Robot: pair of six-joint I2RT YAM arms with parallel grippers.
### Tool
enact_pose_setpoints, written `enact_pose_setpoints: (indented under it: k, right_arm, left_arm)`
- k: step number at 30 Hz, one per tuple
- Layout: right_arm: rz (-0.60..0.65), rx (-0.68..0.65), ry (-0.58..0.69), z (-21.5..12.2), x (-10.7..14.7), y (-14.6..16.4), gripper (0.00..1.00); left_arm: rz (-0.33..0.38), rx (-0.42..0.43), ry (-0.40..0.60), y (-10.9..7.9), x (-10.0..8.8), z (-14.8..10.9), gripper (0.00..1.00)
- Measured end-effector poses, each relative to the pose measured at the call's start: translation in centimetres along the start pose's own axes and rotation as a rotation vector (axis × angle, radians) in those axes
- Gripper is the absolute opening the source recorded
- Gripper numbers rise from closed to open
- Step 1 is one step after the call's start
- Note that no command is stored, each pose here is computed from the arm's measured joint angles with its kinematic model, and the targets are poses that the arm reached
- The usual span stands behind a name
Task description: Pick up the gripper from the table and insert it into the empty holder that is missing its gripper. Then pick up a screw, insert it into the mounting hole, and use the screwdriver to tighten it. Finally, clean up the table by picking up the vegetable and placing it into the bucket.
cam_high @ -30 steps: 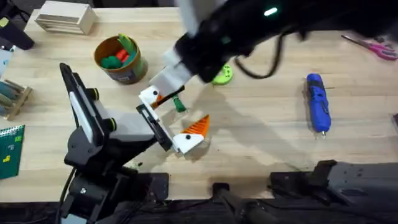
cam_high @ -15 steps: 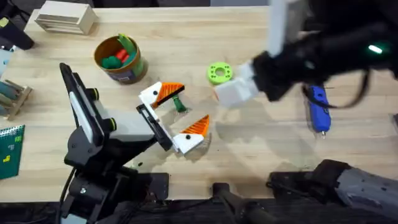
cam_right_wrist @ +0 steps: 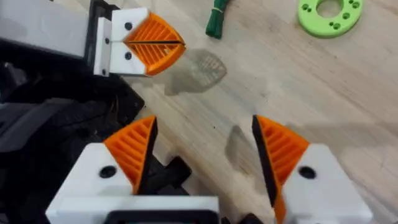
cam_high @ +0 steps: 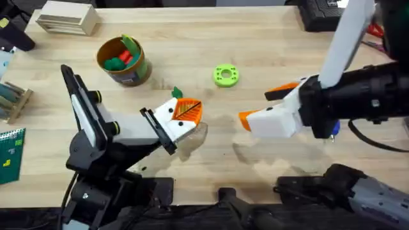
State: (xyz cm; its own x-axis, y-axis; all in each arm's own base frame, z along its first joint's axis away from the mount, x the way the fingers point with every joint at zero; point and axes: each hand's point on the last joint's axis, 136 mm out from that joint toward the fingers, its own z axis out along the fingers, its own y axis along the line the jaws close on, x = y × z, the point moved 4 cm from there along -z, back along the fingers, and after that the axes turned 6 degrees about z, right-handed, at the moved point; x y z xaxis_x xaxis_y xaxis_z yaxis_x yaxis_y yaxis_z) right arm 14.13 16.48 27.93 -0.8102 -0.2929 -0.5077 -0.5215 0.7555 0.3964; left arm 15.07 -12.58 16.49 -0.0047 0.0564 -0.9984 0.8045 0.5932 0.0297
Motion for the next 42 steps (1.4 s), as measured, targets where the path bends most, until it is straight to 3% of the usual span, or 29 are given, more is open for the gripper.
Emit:
enact_pose_setpoints:
  k: [10, 14, 15, 26, 42]
  right_arm:
    - [0.016, 0.013, 0.032, 0.9, -0.2, -0.3, 0.873]
    - [0.063, 0.058, 0.012, 0.8, -0.8, -1.8, 0.875]
    - [0.130, 0.127, -0.006, 0.9, -1.6, -4.4, 0.875]
    - [0.412, 0.385, -0.057, -0.6, -3.3, -17.7, 0.875]
    - [0.438, 0.552, 0.128, 0.7, -0.3, -29.3, 0.875]
  left_arm:
    - [0.000, 0.000, 0.000, 0.0, 0.0, 0.0, 0.013]
    - [0.000, 0.000, 0.000, 0.0, 0.0, 0.0, 0.013]
    - [0.000, 0.000, 0.000, 0.0, 0.0, 0.0, 0.013]
    - [0.000, 0.000, 0.000, 0.0, 0.0, 0.0, 0.013]
    - [0.000, 0.000, 0.000, 0.0, 0.0, 0.0, 0.013]
